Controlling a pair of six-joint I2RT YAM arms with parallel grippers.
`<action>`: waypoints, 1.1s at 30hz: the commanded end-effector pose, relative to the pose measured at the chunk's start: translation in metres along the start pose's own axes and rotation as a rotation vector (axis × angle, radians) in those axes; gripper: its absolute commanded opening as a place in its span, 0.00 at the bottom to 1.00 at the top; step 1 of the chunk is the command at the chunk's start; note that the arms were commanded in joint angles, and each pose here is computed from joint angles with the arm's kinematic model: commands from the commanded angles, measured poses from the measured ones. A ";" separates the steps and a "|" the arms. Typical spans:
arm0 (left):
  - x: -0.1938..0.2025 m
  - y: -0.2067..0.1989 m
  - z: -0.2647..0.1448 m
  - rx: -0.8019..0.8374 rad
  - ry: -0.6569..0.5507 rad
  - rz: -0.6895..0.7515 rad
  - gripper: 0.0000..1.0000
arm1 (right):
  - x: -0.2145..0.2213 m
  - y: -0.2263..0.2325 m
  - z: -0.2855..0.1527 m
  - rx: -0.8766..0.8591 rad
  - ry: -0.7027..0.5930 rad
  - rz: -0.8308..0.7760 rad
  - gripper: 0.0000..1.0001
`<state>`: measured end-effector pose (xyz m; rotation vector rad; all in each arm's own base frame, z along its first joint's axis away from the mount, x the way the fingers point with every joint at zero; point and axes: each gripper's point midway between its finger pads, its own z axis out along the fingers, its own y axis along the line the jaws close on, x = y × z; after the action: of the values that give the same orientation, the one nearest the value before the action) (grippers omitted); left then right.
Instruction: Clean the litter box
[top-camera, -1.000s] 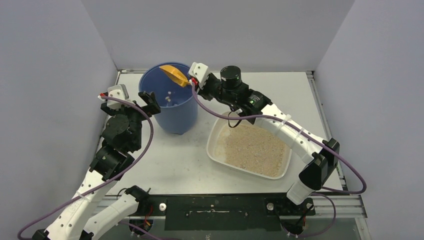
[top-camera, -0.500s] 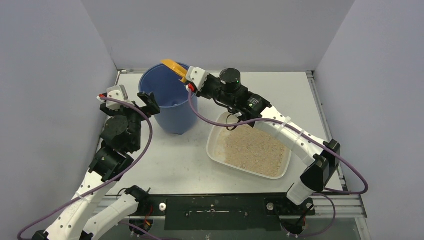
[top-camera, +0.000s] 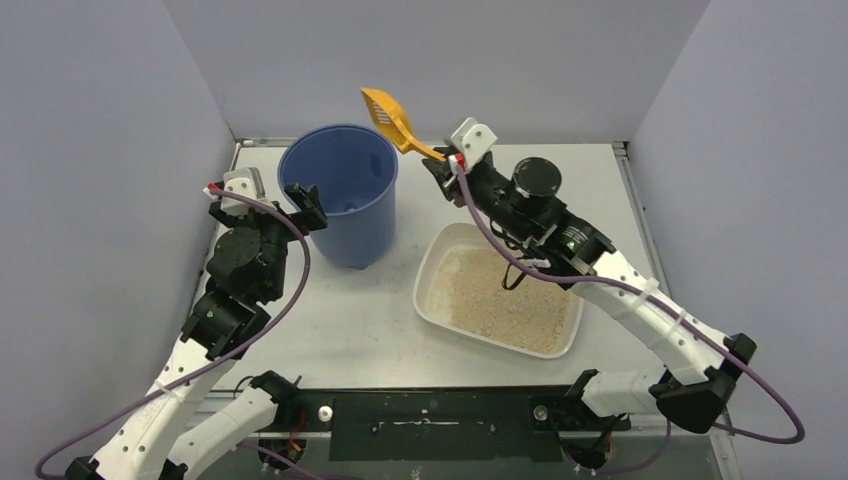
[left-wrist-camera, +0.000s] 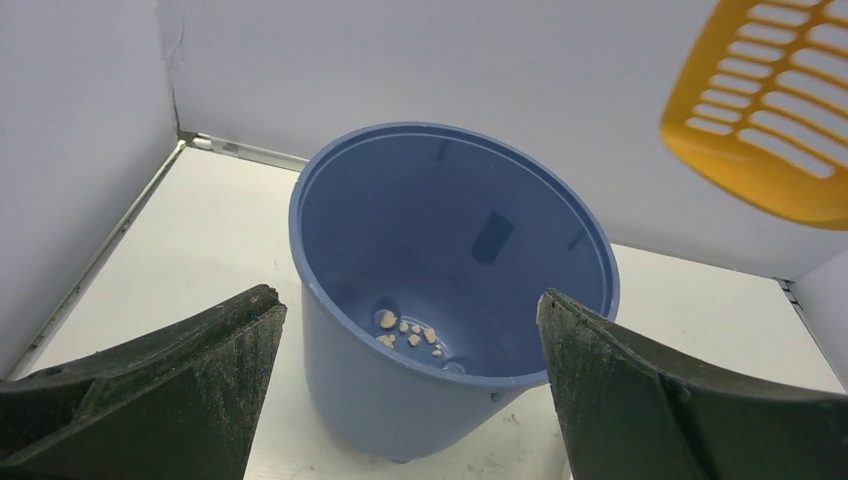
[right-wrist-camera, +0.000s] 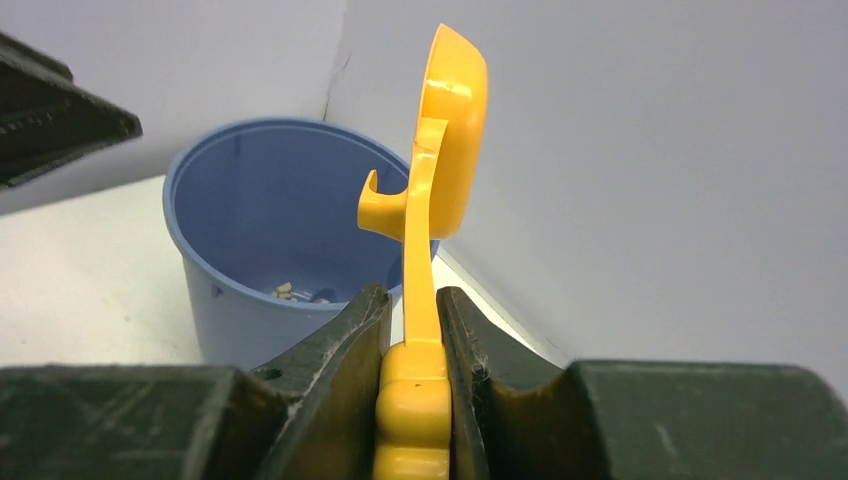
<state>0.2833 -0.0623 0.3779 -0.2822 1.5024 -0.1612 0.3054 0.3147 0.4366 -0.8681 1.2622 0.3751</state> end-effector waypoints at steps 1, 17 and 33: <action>-0.010 -0.015 0.002 0.070 -0.026 -0.028 0.97 | -0.020 -0.023 -0.041 0.145 -0.025 0.198 0.00; 0.040 -0.088 0.001 0.382 0.241 -0.044 0.95 | 0.092 -0.001 -0.154 0.326 0.456 0.572 0.00; 0.208 -0.135 -0.056 0.385 0.687 0.227 0.95 | 0.174 0.035 -0.245 0.557 0.964 0.824 0.00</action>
<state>0.2495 -0.2556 0.2361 0.3338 2.0688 -0.4315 0.1859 0.1401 0.2630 -0.0704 2.3765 0.2875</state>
